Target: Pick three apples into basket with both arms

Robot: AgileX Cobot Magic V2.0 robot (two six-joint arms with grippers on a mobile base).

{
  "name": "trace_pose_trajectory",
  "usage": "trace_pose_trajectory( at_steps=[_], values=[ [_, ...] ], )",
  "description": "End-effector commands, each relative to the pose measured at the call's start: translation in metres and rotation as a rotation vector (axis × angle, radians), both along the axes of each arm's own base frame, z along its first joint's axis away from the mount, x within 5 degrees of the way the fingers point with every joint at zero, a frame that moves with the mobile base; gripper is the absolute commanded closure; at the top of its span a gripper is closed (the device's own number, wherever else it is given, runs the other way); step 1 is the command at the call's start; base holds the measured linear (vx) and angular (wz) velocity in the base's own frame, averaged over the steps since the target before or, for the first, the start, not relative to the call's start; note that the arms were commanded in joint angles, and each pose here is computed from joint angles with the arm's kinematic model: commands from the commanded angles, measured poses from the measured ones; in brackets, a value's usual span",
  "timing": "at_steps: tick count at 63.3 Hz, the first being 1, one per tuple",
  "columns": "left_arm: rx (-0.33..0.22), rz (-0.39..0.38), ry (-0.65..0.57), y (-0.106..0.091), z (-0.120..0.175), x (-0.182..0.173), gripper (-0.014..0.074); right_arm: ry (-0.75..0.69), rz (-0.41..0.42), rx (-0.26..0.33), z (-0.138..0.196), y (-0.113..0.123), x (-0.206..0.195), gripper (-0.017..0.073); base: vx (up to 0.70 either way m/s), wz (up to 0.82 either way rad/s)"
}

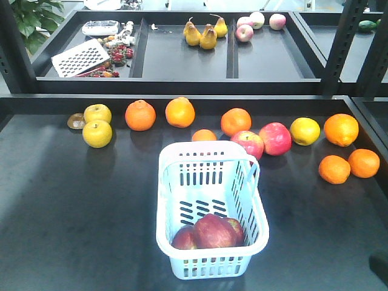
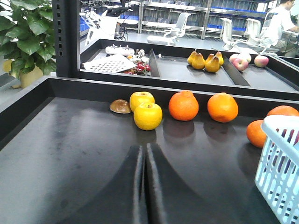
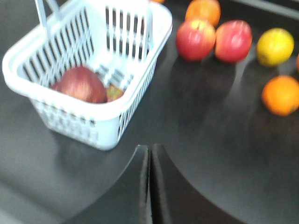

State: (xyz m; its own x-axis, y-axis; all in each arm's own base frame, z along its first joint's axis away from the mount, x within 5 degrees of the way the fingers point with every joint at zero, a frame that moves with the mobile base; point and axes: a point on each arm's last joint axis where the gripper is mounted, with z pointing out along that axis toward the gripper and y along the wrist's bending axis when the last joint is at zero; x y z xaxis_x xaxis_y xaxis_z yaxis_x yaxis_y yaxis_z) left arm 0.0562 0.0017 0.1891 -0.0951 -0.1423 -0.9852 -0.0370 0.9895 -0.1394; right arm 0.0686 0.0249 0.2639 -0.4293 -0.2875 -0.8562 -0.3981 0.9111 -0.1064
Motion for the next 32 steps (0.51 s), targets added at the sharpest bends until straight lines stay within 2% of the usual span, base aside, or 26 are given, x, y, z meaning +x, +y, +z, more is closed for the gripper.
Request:
trace_pose_trajectory(
  at_steps=[1,9,22,28,32],
  values=[
    [-0.005,-0.003,-0.083,0.000,0.006,-0.001,0.0600,-0.164,0.005,0.039,0.009,0.003,0.009,0.0568,0.00,0.00],
    [-0.005,-0.003,-0.083,0.000,0.006,-0.001,0.0600,-0.218,0.005,0.080,-0.022,0.006,0.014,0.0568,0.00,0.00],
    [-0.005,-0.003,-0.083,0.000,0.006,-0.001,0.0600,-0.279,0.003,0.104,-0.055,0.003,0.007,0.0568,0.00,0.00],
    [-0.005,-0.003,-0.083,0.000,0.006,-0.001,0.0600,-0.313,-0.063,0.128,-0.065,-0.004,0.000,0.0568,0.00,0.00],
    [-0.005,-0.003,-0.083,0.000,0.006,-0.001,0.0600,-0.347,-0.144,0.162,-0.071,-0.010,-0.004,0.0568,0.00,0.00]
  ],
)
